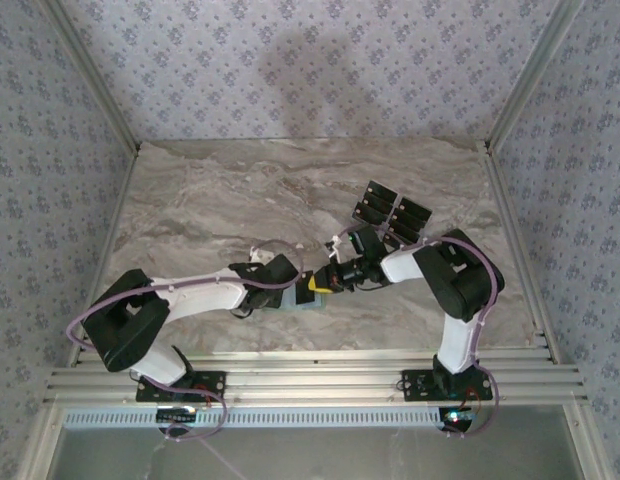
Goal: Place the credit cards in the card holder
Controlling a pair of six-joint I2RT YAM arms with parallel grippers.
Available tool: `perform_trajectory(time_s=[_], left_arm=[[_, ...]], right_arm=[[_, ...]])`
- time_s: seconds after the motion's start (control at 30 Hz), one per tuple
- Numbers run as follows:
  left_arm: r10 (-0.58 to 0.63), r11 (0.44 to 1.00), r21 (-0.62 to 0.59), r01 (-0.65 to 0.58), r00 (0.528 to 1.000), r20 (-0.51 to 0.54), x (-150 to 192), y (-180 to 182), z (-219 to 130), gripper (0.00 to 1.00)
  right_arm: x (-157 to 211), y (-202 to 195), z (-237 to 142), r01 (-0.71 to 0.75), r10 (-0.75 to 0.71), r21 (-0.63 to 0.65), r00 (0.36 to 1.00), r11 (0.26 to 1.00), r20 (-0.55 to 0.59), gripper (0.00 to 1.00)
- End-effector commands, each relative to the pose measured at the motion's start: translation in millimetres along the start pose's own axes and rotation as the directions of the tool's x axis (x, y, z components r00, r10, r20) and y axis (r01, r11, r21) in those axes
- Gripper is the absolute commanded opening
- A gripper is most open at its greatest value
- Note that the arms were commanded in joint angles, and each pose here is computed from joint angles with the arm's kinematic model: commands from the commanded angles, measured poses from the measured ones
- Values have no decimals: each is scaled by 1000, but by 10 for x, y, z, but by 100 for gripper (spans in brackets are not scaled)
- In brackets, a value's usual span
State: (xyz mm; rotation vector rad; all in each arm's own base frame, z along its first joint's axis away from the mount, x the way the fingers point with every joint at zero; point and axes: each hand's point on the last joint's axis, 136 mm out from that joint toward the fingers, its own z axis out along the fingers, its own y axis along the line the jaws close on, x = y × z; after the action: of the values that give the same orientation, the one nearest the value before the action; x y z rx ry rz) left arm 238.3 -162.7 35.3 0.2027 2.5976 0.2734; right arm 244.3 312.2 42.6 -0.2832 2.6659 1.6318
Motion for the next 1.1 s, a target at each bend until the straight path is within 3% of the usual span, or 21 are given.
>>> perform_trajectory(time_s=[0.0, 1.07], left_arm=[[12, 999, -30, -13, 1000, -22, 119, 92, 23, 92], [9, 999, -32, -9, 1000, -23, 154, 114, 35, 92]], right_arm=[[-17, 115, -46, -2, 3, -1, 1000, 1000, 23, 0], [-16, -30, 139, -53, 53, -8, 998, 999, 33, 0]])
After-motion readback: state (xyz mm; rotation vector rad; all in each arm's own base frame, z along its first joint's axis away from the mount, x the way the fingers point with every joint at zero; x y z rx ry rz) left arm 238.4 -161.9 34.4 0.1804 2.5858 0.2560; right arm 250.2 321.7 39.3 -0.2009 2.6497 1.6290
